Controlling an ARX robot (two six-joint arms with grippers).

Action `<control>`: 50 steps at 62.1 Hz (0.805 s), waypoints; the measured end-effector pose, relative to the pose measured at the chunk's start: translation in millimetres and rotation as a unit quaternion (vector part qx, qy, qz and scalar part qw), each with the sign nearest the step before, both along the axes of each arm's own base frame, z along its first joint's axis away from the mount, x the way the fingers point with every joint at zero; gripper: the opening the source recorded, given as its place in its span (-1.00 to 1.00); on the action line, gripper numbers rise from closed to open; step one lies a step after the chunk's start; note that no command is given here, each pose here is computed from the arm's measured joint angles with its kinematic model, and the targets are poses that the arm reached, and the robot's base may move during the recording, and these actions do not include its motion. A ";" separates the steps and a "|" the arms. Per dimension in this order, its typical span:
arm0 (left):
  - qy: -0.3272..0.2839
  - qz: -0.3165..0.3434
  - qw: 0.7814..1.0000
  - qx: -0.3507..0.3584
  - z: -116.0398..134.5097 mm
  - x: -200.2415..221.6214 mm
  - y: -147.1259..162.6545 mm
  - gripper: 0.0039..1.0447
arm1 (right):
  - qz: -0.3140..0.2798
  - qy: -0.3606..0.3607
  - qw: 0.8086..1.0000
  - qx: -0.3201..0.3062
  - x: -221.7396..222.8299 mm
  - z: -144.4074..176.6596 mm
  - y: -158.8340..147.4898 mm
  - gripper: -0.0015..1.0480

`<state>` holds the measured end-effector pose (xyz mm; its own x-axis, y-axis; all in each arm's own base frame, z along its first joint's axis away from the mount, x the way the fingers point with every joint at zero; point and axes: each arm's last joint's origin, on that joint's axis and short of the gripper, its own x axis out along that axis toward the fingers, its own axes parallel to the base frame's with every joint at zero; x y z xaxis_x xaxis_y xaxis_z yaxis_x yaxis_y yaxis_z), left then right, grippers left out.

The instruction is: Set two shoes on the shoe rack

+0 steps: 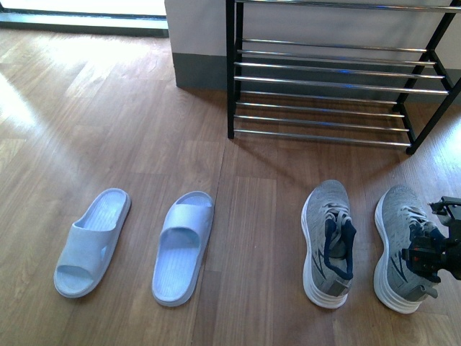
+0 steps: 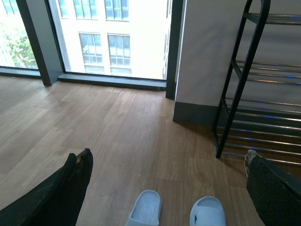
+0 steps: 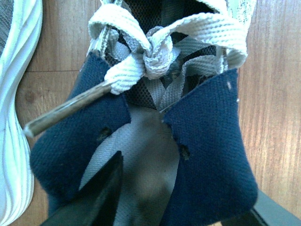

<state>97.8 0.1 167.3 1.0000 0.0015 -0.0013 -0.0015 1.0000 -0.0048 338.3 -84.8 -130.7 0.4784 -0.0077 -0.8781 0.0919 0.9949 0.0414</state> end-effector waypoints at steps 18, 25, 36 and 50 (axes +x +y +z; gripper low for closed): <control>0.000 0.000 1.000 0.000 0.0 0.0 0.0 0.83 | 0.007 -0.028 0.999 0.032 -13.5 25.9 12.5 -0.97; 0.000 0.000 1.000 0.000 0.0 0.0 0.0 0.83 | 0.017 -0.054 0.997 0.044 -22.3 50.6 20.8 -0.97; 0.000 0.000 1.000 0.000 0.0 0.0 0.0 0.83 | 0.021 -0.107 0.992 0.067 -44.2 113.4 24.1 -0.97; 0.000 0.000 1.000 0.000 0.0 0.0 0.0 0.83 | 0.010 -0.185 0.975 0.121 -98.6 226.5 15.1 -0.97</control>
<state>97.8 0.1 167.2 1.0000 0.0015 -0.0017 -0.0015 1.0000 -0.0048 239.7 -69.7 95.7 0.7609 0.1920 -0.6198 0.0059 0.9531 0.3026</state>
